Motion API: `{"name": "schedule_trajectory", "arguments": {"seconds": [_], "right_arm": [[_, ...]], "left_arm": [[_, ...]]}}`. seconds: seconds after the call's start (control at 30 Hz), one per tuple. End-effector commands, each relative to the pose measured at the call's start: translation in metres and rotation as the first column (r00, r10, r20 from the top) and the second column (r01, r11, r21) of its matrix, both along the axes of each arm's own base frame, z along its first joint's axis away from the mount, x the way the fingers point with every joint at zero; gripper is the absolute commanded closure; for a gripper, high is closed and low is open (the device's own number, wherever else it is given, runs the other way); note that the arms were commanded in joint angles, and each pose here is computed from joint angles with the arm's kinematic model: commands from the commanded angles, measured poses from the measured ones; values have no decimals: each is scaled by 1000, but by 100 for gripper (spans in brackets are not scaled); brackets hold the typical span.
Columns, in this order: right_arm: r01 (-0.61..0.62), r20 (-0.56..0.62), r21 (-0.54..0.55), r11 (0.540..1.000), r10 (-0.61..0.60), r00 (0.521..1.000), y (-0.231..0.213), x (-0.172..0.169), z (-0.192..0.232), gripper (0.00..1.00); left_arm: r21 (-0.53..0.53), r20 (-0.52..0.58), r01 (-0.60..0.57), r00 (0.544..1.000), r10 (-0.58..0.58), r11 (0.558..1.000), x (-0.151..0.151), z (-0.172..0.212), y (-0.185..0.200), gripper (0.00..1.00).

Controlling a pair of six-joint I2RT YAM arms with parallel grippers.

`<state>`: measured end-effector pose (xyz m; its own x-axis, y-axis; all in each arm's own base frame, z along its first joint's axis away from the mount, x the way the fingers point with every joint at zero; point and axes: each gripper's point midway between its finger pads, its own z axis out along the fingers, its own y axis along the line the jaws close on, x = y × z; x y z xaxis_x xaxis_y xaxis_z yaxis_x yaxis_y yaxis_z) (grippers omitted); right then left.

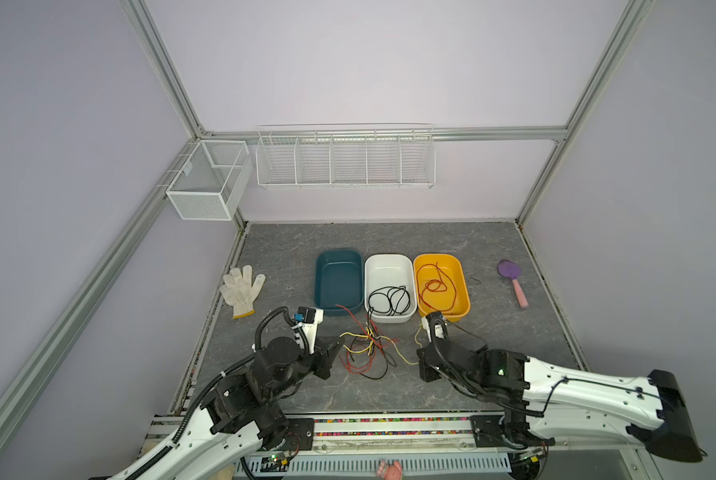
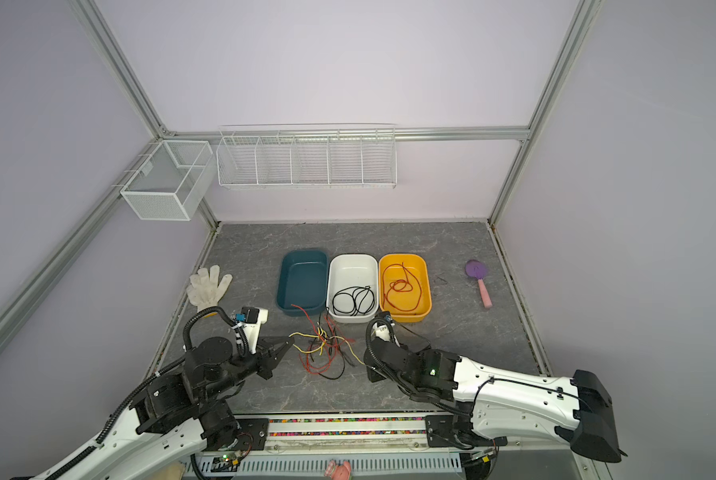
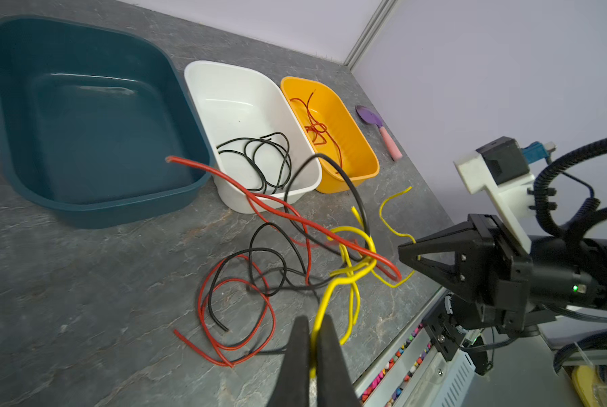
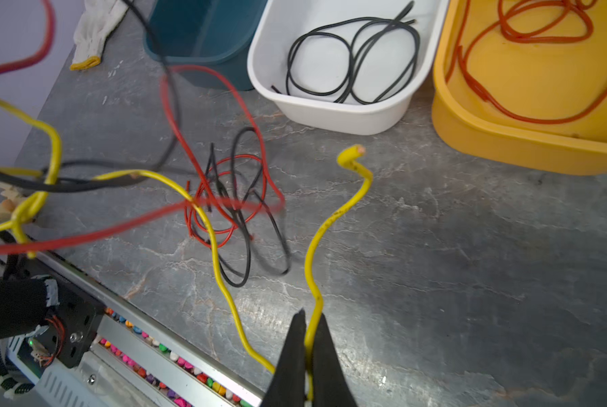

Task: Untangle the cables
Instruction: 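Pull the yellow wire away from the left gripper with the right gripper, untangling it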

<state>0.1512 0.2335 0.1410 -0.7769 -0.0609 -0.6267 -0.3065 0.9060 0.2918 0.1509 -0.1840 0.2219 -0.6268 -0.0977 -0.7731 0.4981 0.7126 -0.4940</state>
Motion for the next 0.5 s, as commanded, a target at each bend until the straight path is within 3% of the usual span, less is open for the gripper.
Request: {"name": "schedule_trajectory", "arguments": {"seconds": [0.0, 0.3, 0.47], "right_arm": [[81, -52, -107, 991, -87, 995, -41, -3, -22, 94], [168, -59, -155, 974, -178, 982, -76, -1, -21, 94], [258, -40, -208, 943, -272, 961, -108, 2, -18, 94]], "left_arm": [[78, 34, -117, 993, 115, 990, 9, 10, 27, 100], [230, 62, -134, 990, 123, 964, 4, 25, 51, 100], [203, 79, -154, 987, 141, 967, 2, 34, 57, 100]]}}
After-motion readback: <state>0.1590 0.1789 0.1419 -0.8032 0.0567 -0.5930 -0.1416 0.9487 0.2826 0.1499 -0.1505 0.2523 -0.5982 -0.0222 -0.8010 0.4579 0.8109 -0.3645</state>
